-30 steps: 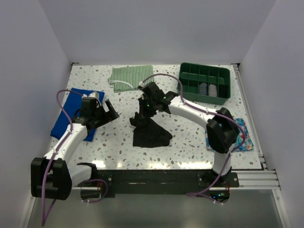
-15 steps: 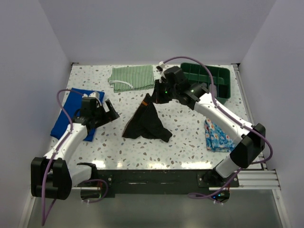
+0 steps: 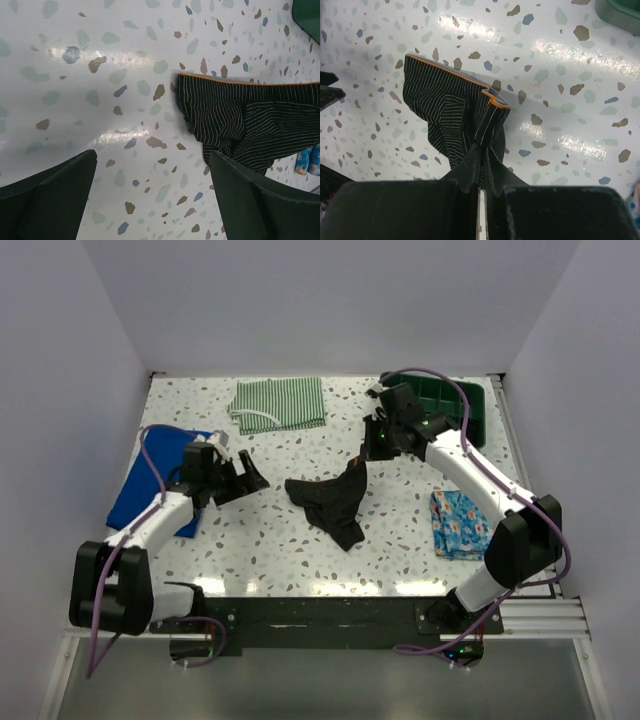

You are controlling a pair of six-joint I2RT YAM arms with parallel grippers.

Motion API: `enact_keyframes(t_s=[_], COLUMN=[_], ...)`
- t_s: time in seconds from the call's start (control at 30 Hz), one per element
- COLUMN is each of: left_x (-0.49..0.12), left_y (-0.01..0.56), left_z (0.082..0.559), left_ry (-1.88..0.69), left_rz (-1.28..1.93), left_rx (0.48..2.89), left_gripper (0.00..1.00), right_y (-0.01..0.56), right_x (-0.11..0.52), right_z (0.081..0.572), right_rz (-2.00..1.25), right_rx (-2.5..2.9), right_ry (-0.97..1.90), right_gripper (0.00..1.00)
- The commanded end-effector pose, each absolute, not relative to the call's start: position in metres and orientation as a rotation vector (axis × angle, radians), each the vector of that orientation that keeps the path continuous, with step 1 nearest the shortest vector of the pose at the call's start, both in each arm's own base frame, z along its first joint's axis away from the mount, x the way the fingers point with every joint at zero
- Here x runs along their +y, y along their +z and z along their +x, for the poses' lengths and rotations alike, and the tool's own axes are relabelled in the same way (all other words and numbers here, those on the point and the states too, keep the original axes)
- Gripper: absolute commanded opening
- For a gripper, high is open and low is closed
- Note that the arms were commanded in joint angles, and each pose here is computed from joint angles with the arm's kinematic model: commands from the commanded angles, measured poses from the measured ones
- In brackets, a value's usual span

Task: Roll the underwear
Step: Flatten out the underwear at the center of the board.

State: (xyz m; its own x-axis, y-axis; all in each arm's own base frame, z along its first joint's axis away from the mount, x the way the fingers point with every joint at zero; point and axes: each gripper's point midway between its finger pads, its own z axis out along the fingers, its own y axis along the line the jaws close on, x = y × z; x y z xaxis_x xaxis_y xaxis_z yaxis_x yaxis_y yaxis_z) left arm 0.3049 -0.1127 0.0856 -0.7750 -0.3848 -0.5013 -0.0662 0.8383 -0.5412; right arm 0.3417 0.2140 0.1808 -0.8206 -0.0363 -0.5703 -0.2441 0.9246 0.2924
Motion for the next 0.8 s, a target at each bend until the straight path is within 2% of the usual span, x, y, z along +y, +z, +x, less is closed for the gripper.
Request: enact_keyframes(t_s=[0.0,0.17,0.4,0.77], left_x=[-0.158,-0.182,-0.197,-0.216], left_y=[0.099,0.085,0.079,0.038], left_z=[0.335,0.356,0.375,0.368], left_ry=[-0.871,-1.014,-1.089,-1.104], left_rz=[-0.140,-0.118,-0.170,-0.177], left_rx=[2.302,2.304,2.292,2.420], left_gripper=[1.00,0.99,0.96,0.74], right_y=[0.189,0.185,0.182,0.183], right_x=[0.216,0.218,0.218,0.215], right_z=[0.334,0.330,0.326,0.329], right_rz=[-0.247,-0.248,-0.255,-0.247], right_rx=[2.466,2.474,2.479,2.474], right_ry=[0.532,0.559,0.570,0.550], right_gripper=[0.01,0.01,0.01,0.03])
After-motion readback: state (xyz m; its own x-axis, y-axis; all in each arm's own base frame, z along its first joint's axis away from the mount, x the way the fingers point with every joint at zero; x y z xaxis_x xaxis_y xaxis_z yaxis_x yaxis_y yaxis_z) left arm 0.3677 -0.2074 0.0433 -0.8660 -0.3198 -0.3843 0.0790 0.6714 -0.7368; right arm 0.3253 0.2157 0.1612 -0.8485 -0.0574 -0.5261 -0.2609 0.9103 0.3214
